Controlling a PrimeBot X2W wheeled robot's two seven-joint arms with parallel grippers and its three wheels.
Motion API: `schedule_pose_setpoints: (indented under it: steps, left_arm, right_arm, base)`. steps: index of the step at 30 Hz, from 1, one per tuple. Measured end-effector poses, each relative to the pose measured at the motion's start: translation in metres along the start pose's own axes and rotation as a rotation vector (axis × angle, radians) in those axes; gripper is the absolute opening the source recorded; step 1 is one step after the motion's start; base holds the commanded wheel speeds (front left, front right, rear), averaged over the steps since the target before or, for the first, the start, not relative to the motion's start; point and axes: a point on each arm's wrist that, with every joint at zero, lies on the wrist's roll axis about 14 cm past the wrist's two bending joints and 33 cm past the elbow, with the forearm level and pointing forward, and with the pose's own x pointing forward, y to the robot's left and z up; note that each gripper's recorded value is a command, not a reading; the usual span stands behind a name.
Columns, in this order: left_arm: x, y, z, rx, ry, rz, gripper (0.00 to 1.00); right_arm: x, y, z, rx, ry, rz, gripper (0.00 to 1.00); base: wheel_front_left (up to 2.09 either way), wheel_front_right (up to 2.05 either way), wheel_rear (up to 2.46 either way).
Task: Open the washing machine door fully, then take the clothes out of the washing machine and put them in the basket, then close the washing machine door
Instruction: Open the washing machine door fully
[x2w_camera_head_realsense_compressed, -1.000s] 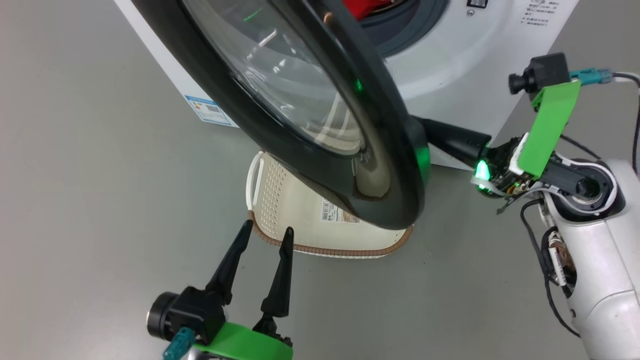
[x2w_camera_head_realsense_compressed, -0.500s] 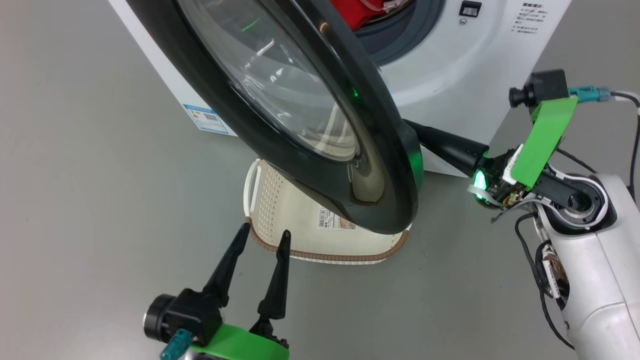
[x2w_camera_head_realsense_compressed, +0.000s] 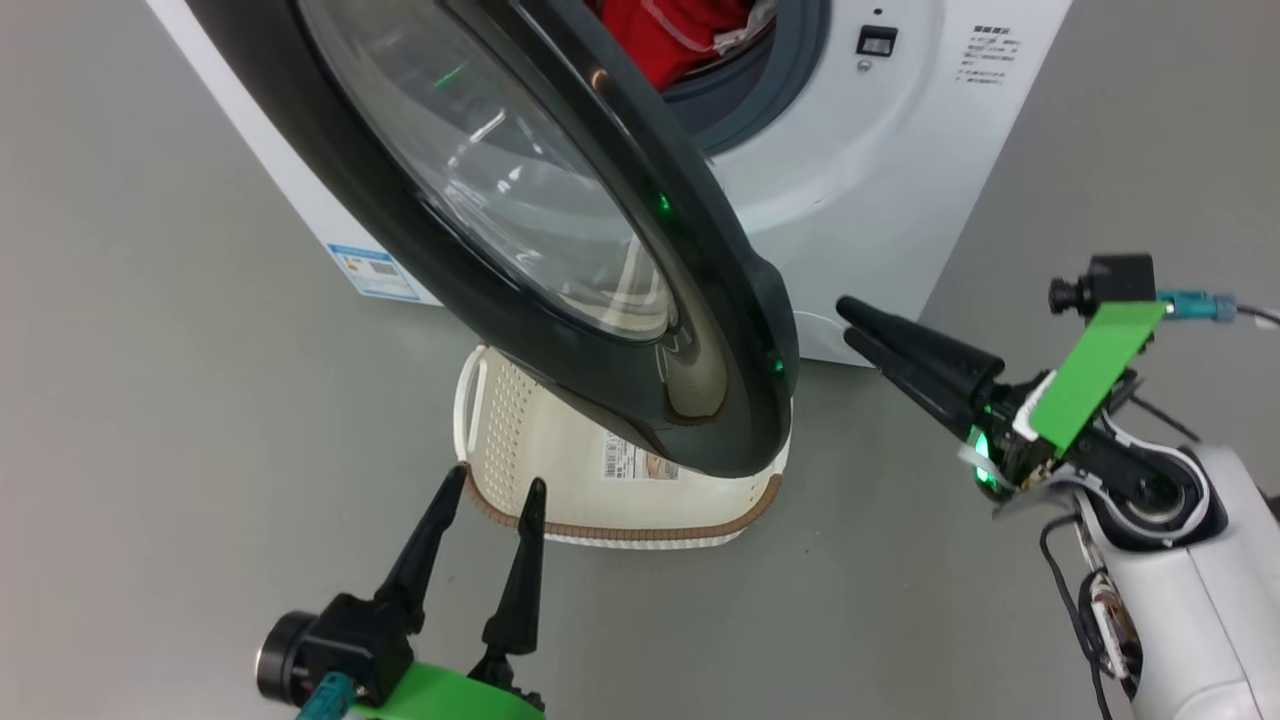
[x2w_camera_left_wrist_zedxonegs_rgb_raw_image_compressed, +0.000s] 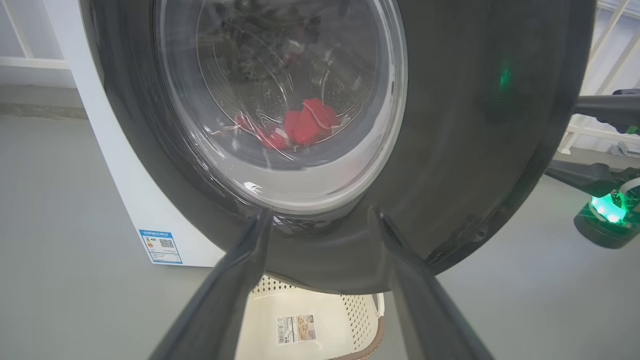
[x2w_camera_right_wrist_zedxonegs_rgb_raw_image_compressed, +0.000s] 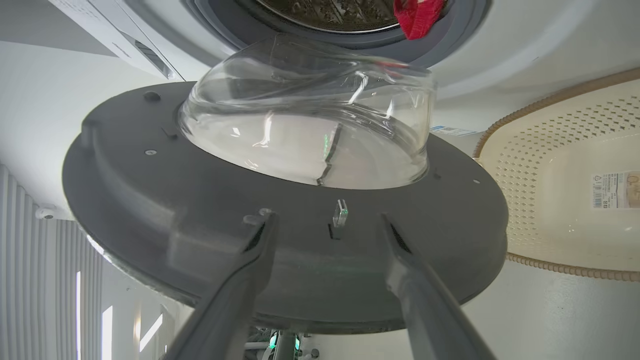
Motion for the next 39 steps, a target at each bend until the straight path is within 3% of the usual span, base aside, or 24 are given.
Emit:
schedule_pose_setpoints:
  steps: [25, 32, 39]
  left_arm:
    - [-0.004, -0.011, -0.006, -0.009, 0.015, -0.054, 1.0]
    - [-0.007, -0.013, -0.01, -0.013, 0.025, -0.056, 1.0]
    - [-0.008, -0.014, -0.011, -0.014, 0.028, -0.061, 1.0]
  right_arm:
    - [-0.107, -0.081, -0.003, 0.196, -0.354, -0.196, 1.0]
    - [-0.132, -0.101, -0.007, 0.185, -0.439, -0.282, 1.0]
    - [-0.153, -0.114, -0.004, 0.085, -0.498, -0.387, 1.0]
  base:
    - [0.0, 0.0, 0.0]
    - [0.0, 0.0, 0.0]
    - [0.0, 0.0, 0.0]
